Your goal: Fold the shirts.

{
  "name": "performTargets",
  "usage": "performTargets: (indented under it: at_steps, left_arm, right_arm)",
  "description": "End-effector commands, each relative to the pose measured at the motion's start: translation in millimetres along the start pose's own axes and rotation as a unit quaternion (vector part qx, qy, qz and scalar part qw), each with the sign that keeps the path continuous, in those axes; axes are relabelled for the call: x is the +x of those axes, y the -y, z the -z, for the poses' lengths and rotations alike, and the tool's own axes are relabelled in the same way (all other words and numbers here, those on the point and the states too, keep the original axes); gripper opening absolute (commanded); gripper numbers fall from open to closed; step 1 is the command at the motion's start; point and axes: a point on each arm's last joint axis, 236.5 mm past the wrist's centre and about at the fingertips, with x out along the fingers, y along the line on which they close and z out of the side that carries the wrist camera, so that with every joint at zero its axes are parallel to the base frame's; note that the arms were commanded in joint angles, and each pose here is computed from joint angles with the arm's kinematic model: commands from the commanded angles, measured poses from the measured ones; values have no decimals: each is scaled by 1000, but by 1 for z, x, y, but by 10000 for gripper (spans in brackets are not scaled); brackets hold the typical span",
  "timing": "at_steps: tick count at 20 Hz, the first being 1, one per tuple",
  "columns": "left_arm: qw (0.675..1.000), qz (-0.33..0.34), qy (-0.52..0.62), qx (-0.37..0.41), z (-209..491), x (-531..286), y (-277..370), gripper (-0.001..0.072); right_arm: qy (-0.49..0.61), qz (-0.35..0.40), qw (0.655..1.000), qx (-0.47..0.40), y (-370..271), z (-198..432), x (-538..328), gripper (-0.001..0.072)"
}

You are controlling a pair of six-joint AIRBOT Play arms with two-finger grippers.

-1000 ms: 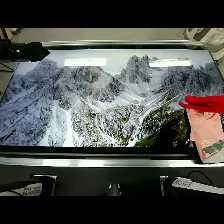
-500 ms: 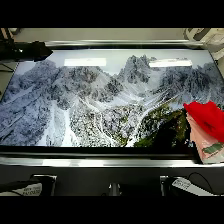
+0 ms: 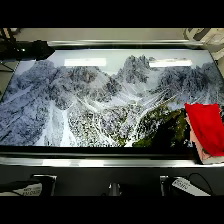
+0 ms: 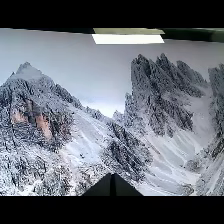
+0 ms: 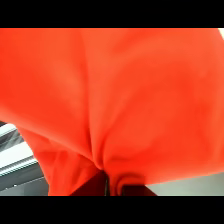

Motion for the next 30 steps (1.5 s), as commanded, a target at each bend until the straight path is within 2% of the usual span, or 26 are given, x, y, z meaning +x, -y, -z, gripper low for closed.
performTargets:
  at_steps: [1, 2, 3, 5, 7, 9, 11, 12, 13, 14, 15, 16, 17, 18, 19, 20, 22, 25, 30]
  left_arm:
    - [1000, 1, 1, -2, 0, 0, 0, 23]
    - [1000, 2, 1, -3, 0, 0, 1, 23]
    - [1000, 7, 1, -6, 0, 0, 4, 23]
    - [1000, 13, 4, -8, -2, -2, 7, 23]
    - [1000, 18, 17, -1, -12, -9, 15, 23]
    - [999, -4, 34, 30, -26, -18, 14, 22]
    - [991, -105, 37, 80, -37, -28, -13, 21]
    - [979, -178, 25, 93, -35, -34, -36, 21]
    - [964, -249, 0, 94, -25, -41, -60, 21]
    - [953, -292, -33, 78, -8, -42, -77, 22]
    - [947, -305, -80, 60, 17, -37, -86, 32]
    - [941, -307, -134, 46, 46, -30, -93, 176]
    - [927, -312, -208, 28, 87, -26, -100, 520]
    - [905, -316, -285, 14, 131, -27, -105, 715]
    - [886, -318, -338, 6, 165, -29, -110, 711]
    - [881, -308, -360, 3, 189, -28, -109, 710]
    - [899, -284, -333, 0, 208, -22, -104, 694]
    - [917, -280, -285, -6, 200, -23, -102, 693]
    - [918, -279, -282, -6, 196, -22, -101, 694]
  right_arm:
    - [0, 17, 1000, 22, 6, 5, 2, 142]
    - [10, 27, 999, 22, 9, 3, -1, 513]
    - [23, 48, 998, 16, 18, 0, -6, 664]
    - [59, 106, 992, 17, 43, -10, -36, 657]
    - [160, 152, 975, -22, 55, -47, -98, 657]
    - [297, 212, 930, -56, 51, -90, -187, 655]
    - [428, 244, 863, -110, 2, -125, -278, 625]
    - [478, 229, 835, -149, -43, -138, -306, 624]
    - [508, 183, 822, -182, -99, -146, -314, 624]
    - [514, 127, 823, -208, -151, -149, -306, 624]
    - [486, 76, 835, -245, -205, -145, -281, 624]
    - [440, 53, 848, -291, -246, -140, -249, 624]
    - [376, 41, 861, -340, -279, -131, -209, 625]
    - [298, 35, 874, -382, -299, -116, -168, 624]
    - [218, 34, 880, -421, -312, -99, -128, 623]
    - [148, 28, 880, -451, -322, -82, -94, 615]
    - [85, 30, 874, -477, -331, -65, -55, 615]
    - [92, 33, 872, -480, -345, -65, -39, 617]
    - [100, 45, 871, -480, -341, -71, -40, 616]
